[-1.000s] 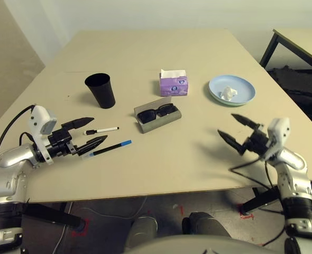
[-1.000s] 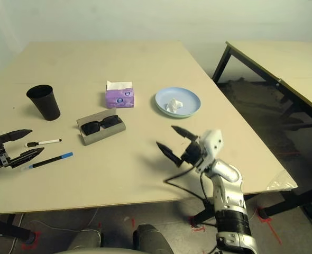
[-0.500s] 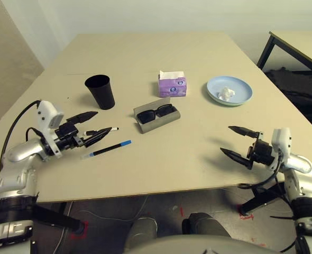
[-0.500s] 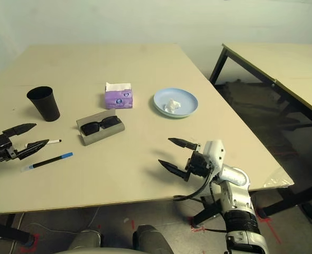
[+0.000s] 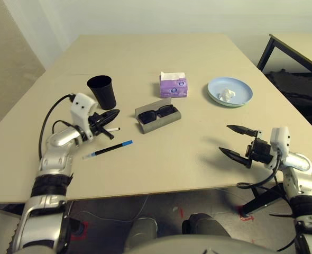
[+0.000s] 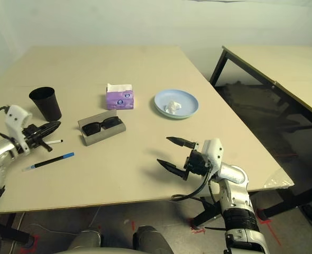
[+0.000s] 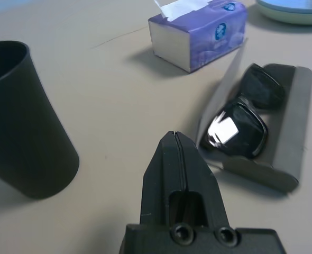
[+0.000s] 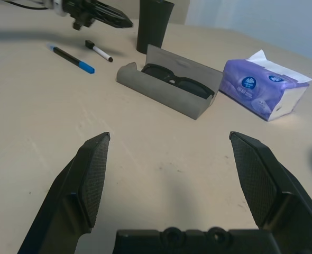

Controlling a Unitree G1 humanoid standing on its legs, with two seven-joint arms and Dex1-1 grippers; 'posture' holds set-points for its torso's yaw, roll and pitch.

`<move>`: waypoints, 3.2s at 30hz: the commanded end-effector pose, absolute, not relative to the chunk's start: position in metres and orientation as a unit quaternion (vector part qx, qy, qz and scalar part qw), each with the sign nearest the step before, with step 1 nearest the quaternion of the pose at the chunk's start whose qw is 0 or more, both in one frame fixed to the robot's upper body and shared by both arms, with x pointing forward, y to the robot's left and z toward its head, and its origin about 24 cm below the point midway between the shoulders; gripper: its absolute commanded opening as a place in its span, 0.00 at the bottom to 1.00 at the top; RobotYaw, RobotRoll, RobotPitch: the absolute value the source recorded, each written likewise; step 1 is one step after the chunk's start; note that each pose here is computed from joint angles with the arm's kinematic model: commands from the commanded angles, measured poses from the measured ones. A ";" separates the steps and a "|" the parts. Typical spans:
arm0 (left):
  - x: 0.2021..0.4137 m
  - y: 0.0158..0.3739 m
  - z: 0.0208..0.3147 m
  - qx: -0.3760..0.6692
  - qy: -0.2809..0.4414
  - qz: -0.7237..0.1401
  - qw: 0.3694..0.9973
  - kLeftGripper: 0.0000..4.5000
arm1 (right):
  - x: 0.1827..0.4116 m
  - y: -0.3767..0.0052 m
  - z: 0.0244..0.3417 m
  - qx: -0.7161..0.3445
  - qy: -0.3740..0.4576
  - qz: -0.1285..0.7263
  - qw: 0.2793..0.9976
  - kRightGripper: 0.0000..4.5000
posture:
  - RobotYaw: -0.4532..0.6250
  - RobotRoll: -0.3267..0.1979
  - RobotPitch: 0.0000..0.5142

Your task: Organize and tidy the items on the table.

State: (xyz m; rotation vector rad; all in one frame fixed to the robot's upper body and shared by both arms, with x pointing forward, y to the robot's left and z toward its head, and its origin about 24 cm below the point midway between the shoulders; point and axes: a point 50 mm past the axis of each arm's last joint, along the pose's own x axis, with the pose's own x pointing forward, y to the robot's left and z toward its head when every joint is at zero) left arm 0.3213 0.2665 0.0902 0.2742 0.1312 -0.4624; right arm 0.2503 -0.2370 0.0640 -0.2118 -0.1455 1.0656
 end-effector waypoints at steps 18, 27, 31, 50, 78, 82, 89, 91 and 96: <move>0.354 0.225 0.063 0.161 0.099 -0.265 0.946 0.00 | 0.244 -0.241 0.070 -0.122 -0.072 0.494 0.858 1.00 | 0.38 0.62 0.05; 0.338 0.227 0.058 0.229 0.097 -0.355 0.901 0.00 | 0.239 -0.244 0.068 -0.125 -0.065 0.490 0.860 1.00 | 0.38 0.62 0.05; 0.328 0.229 0.054 0.287 0.105 -0.402 0.863 0.00 | 0.240 -0.243 0.069 -0.124 -0.064 0.491 0.860 1.00 | 0.39 0.62 0.04; 0.339 0.235 0.105 0.244 0.033 -0.389 0.888 0.00 | 0.247 -0.238 0.069 -0.125 -0.056 0.506 0.852 1.00 | 0.41 0.62 0.04; 0.313 0.222 0.069 0.119 0.174 -0.421 0.882 0.00 | 0.250 -0.235 0.070 -0.132 -0.061 0.510 0.848 1.00 | 0.40 0.62 0.04; 0.314 0.227 0.100 0.123 0.124 -0.429 0.886 0.00 | 0.249 -0.234 0.070 -0.131 -0.062 0.513 0.846 1.00 | 0.40 0.62 0.05; 0.290 0.256 0.133 0.196 0.161 -0.435 0.864 0.09 | 0.245 -0.228 0.068 -0.136 -0.055 0.550 0.822 1.00 | 0.42 0.62 0.07; 0.279 0.265 0.142 0.235 0.185 -0.436 0.849 0.21 | 0.244 -0.224 0.066 -0.132 -0.042 0.570 0.810 1.00 | 0.43 0.62 0.07; 0.252 0.284 0.163 0.316 0.260 -0.439 0.800 0.58 | 0.241 -0.211 0.065 -0.126 -0.023 0.624 0.771 1.00 | 0.45 0.62 0.08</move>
